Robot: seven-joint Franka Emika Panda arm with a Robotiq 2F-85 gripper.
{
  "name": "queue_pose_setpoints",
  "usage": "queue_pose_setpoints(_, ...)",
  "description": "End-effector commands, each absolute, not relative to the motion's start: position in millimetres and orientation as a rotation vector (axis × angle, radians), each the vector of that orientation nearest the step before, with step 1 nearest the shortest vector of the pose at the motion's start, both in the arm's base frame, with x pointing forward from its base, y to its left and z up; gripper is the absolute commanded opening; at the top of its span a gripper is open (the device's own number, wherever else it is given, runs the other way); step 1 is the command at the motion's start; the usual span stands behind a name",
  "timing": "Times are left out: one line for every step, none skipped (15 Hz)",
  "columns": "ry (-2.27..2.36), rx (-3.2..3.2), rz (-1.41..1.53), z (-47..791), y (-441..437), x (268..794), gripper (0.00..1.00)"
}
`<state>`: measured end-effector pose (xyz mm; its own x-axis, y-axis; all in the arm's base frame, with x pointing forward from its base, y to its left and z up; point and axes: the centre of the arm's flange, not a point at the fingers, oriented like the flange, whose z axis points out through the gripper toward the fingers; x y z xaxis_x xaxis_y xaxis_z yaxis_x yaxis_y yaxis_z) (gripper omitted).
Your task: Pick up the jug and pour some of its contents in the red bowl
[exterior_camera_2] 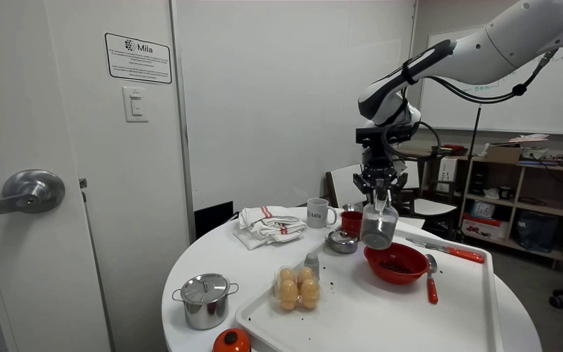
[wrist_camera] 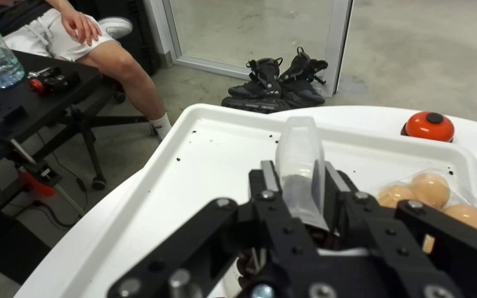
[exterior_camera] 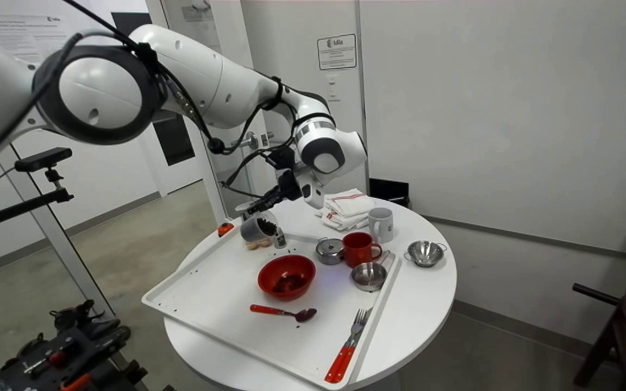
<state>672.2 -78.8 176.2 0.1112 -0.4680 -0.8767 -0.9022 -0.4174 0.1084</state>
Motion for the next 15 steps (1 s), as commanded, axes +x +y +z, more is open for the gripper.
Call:
queue_pose_setpoints(1.404, -2.059, 1.221, 177, -40, 669, 0.12)
queue_pose_setpoints(1.411, -2.102, 1.214, 175, -28, 668, 0.12)
queue_pose_setpoints(1.420, -2.143, 1.203, 174, -16, 668, 0.12)
queue_pose_setpoints(1.423, -2.188, 1.187, 175, -4, 666, 0.12)
queue_pose_setpoints(1.427, -2.231, 1.166, 175, 8, 665, 0.12)
queue_pose_setpoints(1.431, -2.273, 1.142, 175, 18, 663, 0.12)
queue_pose_setpoints(1.435, -2.320, 1.111, 176, 29, 662, 0.12)
queue_pose_setpoints(1.445, -2.367, 1.075, 176, 40, 660, 0.12)
queue_pose_setpoints(1.459, -2.412, 1.029, 176, 49, 659, 0.12)
queue_pose_setpoints(1.471, -2.465, 0.969, 175, 59, 657, 0.12)
queue_pose_setpoints(1.486, -2.511, 0.902, 174, 67, 655, 0.12)
queue_pose_setpoints(1.497, -2.556, 0.827, 173, 74, 653, 0.12)
queue_pose_setpoints(1.507, -2.595, 0.751, 171, 80, 651, 0.12)
queue_pose_setpoints(1.512, -2.625, 0.683, 170, 85, 649, 0.12)
queue_pose_setpoints(1.519, -2.646, 0.613, 168, 90, 646, 0.12)
